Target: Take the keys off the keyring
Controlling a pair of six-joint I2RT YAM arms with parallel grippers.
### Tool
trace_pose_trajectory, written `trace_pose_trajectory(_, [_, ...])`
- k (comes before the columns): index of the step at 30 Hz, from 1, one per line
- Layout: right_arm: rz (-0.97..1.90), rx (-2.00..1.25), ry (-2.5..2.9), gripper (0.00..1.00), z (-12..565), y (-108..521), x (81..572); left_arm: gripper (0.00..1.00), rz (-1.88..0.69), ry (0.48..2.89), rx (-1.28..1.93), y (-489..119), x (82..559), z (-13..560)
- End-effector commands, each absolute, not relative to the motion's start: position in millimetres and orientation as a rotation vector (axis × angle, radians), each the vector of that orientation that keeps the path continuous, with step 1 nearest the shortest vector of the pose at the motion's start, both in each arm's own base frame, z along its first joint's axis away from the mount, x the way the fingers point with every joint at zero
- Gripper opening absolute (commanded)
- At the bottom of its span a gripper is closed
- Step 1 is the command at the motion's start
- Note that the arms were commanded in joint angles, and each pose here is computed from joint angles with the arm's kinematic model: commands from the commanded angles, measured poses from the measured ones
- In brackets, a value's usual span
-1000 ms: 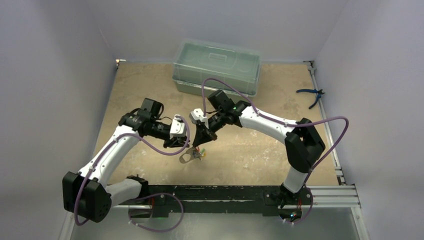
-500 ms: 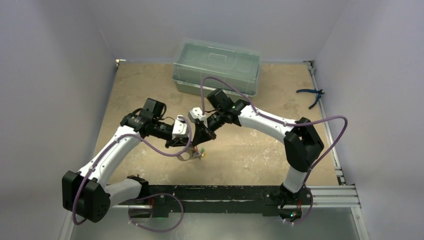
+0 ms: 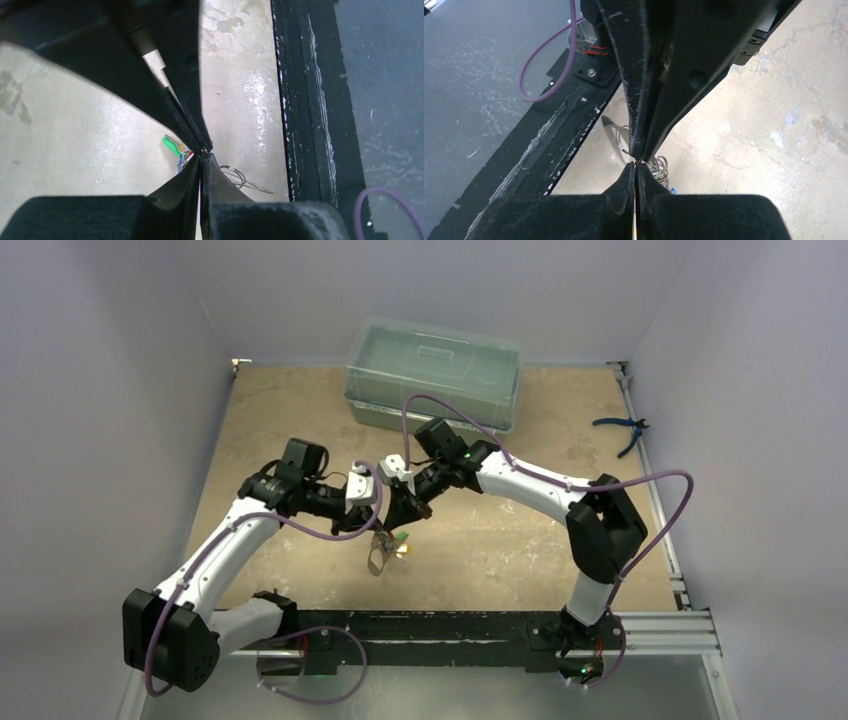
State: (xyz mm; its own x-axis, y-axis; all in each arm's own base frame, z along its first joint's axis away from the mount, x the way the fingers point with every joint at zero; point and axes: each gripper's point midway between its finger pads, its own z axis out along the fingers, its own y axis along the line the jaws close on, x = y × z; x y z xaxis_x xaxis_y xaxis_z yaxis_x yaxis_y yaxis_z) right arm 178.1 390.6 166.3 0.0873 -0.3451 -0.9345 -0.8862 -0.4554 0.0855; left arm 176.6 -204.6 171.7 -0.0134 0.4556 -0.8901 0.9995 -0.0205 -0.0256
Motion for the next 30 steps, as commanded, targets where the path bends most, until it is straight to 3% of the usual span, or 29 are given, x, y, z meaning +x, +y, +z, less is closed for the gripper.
trace_pose_trajectory(1, [1.363, -1.832, 1.208, 0.00, 161, 392, 179, 0.00, -1.019, 1.610, 1.352, -207, 196, 191])
trace_pose_trajectory(18, [1.306, -1.755, 1.273, 0.00, 149, 394, 193, 0.00, -1.056, 1.698, 1.163, -204, 203, 191])
trace_pose_trajectory(30, [1.191, -1.579, 1.468, 0.00, 174, 339, 239, 0.00, -0.799, 1.758, 1.180, -186, 239, 179])
